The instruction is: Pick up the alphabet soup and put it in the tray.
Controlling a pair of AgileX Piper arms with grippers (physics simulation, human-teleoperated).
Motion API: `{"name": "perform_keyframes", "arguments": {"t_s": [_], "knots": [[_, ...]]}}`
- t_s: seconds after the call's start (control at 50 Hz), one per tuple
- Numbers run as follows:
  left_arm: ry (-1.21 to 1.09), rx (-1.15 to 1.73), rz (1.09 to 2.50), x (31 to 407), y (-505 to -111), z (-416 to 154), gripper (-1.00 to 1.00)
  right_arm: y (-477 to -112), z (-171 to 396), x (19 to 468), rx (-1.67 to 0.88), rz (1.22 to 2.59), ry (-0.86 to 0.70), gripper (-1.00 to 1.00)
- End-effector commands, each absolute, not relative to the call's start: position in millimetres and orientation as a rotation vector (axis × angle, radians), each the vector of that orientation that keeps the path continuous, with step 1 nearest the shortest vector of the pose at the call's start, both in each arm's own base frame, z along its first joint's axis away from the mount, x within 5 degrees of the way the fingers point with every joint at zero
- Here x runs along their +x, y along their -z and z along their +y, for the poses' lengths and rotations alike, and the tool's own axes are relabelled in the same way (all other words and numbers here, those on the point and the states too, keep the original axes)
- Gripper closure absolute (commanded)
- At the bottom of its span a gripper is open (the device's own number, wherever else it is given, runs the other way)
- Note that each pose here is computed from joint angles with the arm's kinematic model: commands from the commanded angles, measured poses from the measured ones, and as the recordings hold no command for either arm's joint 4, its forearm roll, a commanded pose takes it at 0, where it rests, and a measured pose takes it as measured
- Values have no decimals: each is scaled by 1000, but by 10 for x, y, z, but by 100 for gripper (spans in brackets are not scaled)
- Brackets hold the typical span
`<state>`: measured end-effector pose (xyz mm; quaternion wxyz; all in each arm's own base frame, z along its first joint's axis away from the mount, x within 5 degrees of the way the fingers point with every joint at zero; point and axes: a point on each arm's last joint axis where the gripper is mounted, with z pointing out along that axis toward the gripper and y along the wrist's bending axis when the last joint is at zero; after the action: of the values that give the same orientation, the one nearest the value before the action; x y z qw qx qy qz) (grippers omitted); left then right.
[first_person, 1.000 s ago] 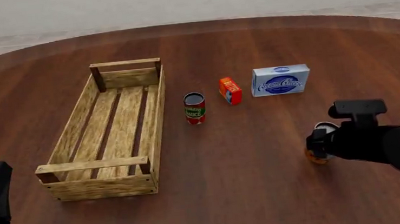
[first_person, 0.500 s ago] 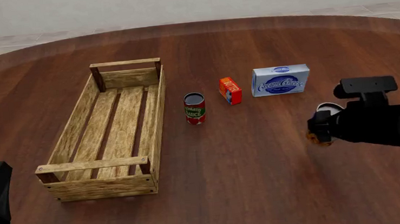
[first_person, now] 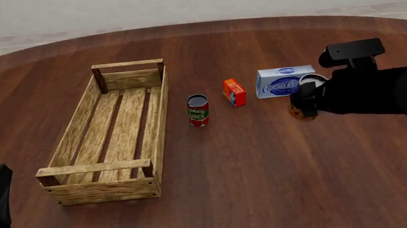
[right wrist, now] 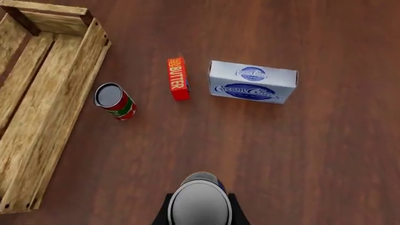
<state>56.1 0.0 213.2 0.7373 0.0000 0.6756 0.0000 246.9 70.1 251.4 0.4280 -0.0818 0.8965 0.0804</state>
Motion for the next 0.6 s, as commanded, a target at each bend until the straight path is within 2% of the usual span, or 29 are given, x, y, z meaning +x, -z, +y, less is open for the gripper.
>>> {"name": "perform_keyframes", "arguments": {"t_s": [0.02, 0.6], "knots": [[0, 0, 1484, 561, -2132, 0, -100, -2748, 976, 2622, -278, 2196, -257, 100], [0, 0, 1484, 561, -2132, 0, -100, -3060, 1790, 3058, -512, 2127, -335, 100]]}}
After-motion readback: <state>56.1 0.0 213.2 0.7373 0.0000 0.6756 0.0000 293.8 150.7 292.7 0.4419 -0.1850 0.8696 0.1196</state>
